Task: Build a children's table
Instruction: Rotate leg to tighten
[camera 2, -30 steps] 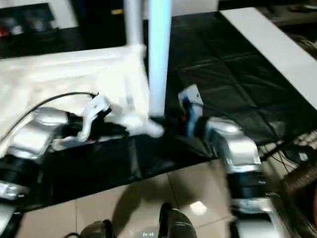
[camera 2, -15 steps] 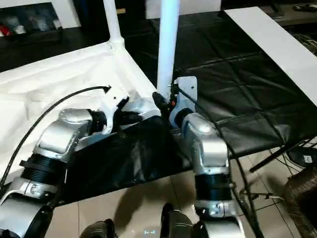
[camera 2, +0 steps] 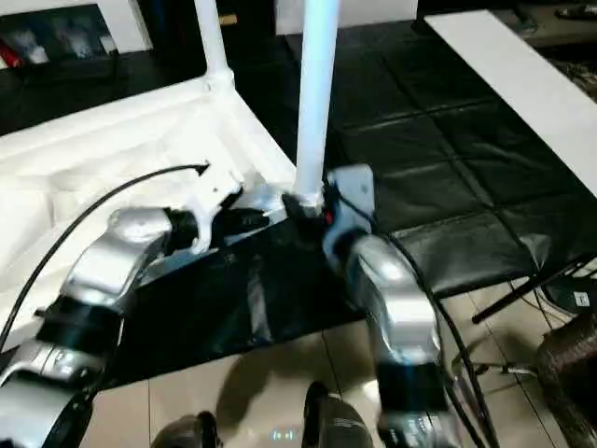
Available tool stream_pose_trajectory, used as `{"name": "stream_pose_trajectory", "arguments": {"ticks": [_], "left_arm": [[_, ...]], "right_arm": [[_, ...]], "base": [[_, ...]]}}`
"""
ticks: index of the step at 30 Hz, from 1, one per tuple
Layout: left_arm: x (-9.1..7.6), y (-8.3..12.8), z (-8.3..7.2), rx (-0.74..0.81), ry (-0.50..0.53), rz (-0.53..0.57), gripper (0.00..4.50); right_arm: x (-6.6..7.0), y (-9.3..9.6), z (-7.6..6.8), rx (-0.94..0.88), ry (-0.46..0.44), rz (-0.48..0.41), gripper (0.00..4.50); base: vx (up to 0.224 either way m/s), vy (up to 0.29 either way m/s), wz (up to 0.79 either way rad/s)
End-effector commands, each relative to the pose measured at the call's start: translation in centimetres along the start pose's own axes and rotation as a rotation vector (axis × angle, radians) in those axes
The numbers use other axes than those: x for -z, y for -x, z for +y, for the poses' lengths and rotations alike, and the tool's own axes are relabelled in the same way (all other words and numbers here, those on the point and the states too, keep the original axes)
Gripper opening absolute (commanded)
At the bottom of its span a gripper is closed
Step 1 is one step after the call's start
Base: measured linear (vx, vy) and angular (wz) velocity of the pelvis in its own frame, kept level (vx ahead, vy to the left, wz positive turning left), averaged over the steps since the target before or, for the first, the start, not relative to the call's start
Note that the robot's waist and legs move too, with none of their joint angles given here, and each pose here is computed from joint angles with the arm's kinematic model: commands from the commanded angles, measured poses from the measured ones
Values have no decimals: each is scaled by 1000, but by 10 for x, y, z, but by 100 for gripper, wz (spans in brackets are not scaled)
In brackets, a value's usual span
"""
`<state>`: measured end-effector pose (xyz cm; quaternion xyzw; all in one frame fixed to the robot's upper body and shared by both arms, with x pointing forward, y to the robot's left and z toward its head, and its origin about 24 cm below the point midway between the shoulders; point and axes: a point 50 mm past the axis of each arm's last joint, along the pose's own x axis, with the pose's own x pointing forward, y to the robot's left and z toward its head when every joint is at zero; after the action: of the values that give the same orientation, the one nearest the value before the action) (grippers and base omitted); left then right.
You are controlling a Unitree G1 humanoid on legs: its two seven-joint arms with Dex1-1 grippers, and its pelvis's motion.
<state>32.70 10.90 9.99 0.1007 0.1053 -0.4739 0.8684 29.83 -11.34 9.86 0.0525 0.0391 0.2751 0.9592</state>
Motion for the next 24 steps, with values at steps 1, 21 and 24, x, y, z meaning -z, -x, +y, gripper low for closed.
{"name": "stream_pose_trajectory", "arguments": {"ticks": [1,21,24], "left_arm": [[-17,7,-9,51,-4,-151,55],[30,82,-39,-162,138,2,212],[34,85,-44,-227,169,28,223]], "right_arm": [[-5,10,1,-72,11,-36,436],[-17,10,17,-377,-41,-82,450],[-8,15,25,-408,-10,-30,450]], "base": [[0,0,0],[-8,-1,-1],[0,0,0]]}}
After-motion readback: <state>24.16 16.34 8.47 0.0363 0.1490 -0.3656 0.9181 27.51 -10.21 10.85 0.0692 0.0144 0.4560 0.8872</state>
